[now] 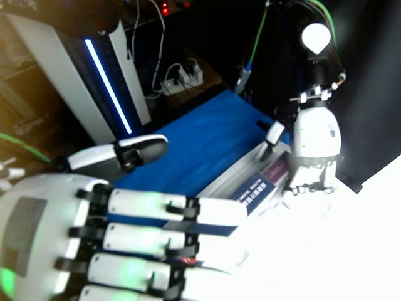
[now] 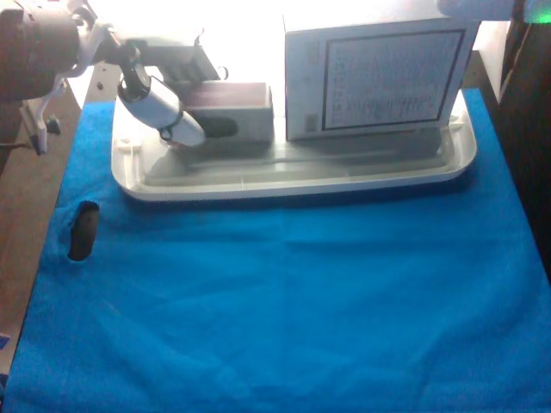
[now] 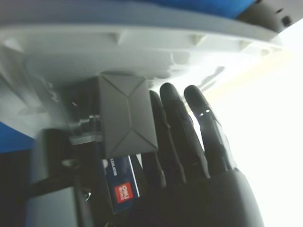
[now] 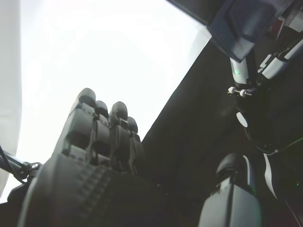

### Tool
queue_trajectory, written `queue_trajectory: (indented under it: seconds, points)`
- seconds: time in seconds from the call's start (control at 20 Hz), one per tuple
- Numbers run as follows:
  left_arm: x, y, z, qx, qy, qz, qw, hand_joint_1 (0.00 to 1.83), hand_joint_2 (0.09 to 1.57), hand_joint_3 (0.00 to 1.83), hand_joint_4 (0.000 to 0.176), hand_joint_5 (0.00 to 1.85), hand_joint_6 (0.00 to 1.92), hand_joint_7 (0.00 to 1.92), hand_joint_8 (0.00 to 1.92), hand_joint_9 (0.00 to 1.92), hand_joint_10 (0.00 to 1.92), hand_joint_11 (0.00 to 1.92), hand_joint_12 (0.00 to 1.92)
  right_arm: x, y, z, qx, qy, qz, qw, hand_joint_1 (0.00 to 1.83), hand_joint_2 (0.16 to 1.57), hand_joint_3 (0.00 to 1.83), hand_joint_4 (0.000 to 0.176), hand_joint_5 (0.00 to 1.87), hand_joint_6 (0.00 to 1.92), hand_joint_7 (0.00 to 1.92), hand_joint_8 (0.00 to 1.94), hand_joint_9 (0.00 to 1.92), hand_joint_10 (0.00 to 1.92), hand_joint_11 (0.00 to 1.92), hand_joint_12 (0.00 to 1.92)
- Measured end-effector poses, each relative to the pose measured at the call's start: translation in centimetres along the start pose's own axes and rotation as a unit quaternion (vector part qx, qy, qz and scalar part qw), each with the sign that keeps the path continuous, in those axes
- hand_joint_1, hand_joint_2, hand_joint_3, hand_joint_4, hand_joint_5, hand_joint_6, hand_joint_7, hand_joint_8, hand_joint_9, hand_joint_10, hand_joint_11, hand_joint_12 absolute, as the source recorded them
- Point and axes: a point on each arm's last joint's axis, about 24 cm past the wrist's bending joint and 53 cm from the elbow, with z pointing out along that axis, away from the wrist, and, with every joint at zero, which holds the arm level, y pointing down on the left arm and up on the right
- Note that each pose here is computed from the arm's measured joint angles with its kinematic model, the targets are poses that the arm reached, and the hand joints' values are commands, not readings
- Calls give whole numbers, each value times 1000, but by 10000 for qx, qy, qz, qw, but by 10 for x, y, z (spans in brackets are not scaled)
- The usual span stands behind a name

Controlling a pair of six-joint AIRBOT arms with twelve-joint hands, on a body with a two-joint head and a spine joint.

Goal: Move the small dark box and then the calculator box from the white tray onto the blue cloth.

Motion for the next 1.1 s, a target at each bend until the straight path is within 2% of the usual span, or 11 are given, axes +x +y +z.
queue_trajectory:
  seconds: [0.3,0.45,0.55,0.6,0.65,0.75,0.8,0.85,0.9,1.05,1.1]
  points:
    - [-2,3,-2,-33,-23,-5,10000,1216,1214,0,0,821,985,795,1527,749,1550,711,1892,1,1,0,-9,10,-3,10000,422,771,0,25,119,3,229,10,71,3,121,4]
    - [-13,5,-14,-5,-131,36,9999,1207,1213,1,0,828,998,784,1518,679,1385,608,1783,0,0,0,-5,1,3,10000,418,781,1,22,138,9,239,10,85,7,140,11]
    - [-30,1,-30,93,-309,20,9995,1031,1204,1,0,809,1232,664,915,595,1212,437,1674,0,0,0,-7,1,0,10000,400,766,0,30,142,8,242,9,83,4,127,5]
    - [-35,-4,-36,163,-373,72,9991,1048,1195,1,0,825,1215,638,1078,562,1368,411,1773,1,1,0,-11,4,-1,10000,394,758,0,29,138,5,256,13,88,5,118,1]
    - [-40,-10,-46,279,-427,99,9987,978,1173,0,140,854,1167,591,1434,578,1677,546,1915,1,1,0,-11,4,1,10000,383,751,0,31,132,1,271,14,93,5,107,3]
    - [-42,-18,-55,407,-436,92,9982,985,1169,0,134,865,1152,625,1541,638,1777,646,1920,1,1,0,-15,4,-1,10000,399,751,0,31,127,0,271,12,97,6,133,14]
    - [-41,-23,-65,515,-410,91,9978,1007,1173,0,78,860,1162,593,1395,542,1671,500,1900,0,1,0,-22,3,-2,10000,395,756,0,32,127,1,278,12,109,9,168,27]
    - [-38,-29,-71,620,-371,109,9973,999,1177,0,88,852,1175,586,1224,490,1560,417,1849,0,1,0,-19,-2,1,10000,387,767,2,30,129,1,271,7,104,5,144,16]
    - [-32,-38,-80,752,-299,188,9965,1025,1187,0,16,839,1196,588,1056,442,1453,359,1791,-1,1,0,-17,-10,2,10000,382,781,6,24,143,5,234,0,78,1,95,5]
    - [-22,-53,-87,981,-167,268,9947,978,1208,0,70,800,1257,603,957,417,1346,231,1790,0,1,0,-26,-3,-4,10000,386,785,6,21,145,5,240,3,90,5,114,13]
    - [-20,-58,-90,1052,-144,303,9939,1028,1183,0,13,848,1184,658,1062,499,1461,330,1895,0,2,0,-31,0,-2,10000,403,761,0,31,134,1,259,10,85,2,93,4]
